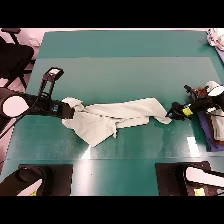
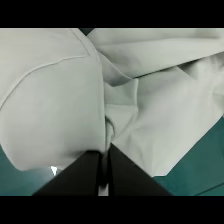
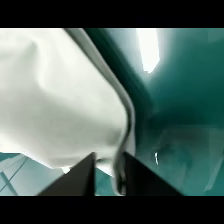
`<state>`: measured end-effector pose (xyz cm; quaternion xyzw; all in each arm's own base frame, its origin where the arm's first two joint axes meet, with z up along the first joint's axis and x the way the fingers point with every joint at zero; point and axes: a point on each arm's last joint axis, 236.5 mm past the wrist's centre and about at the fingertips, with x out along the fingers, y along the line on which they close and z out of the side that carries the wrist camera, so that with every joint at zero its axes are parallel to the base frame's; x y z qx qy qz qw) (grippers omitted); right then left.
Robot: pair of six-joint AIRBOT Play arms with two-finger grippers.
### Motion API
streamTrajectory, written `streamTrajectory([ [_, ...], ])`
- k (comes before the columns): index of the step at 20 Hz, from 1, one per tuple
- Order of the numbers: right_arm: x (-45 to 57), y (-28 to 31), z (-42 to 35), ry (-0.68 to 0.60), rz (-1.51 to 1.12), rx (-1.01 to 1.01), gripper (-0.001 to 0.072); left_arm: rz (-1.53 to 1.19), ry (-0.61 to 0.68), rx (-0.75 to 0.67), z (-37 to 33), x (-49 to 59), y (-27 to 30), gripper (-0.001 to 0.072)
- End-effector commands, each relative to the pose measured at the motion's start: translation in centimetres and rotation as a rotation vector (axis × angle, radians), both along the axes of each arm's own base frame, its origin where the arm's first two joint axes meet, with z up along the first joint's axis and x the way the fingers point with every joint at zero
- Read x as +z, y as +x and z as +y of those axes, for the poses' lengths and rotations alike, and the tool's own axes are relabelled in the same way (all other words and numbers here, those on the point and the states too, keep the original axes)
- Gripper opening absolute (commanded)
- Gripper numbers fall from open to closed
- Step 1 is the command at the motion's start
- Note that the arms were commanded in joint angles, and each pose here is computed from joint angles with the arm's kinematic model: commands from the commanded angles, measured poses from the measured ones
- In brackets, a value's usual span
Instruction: Fold the shirts.
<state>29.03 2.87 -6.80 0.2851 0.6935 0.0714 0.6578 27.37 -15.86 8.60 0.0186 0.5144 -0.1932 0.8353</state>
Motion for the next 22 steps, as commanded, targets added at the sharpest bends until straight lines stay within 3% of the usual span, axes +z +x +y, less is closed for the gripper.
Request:
streamTrajectory([
  [1, -0.9, -1.1, 0.3, 0.013, 0.043, -0.031, 0.0010, 0.000, -0.003, 0.000, 0.0, 0.1, 0.0, 0.0024],
  [7, 3.2, 1.0, 1.6, 0.067, -0.082, -0.037, 0.0013, 0.004, 0.000, -0.003, 0.0, 0.4, -0.2, 0.0023],
  [15, 17.2, 6.5, -0.5, -0.073, -0.478, -0.001, 0.0012, -0.174, -0.014, -0.041, -0.2, 7.6, 1.9, 0.0023],
  [19, 25.5, 9.1, -0.3, -0.084, -0.693, 0.002, 0.0012, -0.409, 0.034, -0.078, 1.2, 15.9, 3.6, 0.0023],
  [22, 34.3, 10.6, -0.9, -0.152, -0.925, -0.012, 0.0010, -0.650, 0.085, 0.000, 4.5, 25.2, 4.2, 0.0024],
])
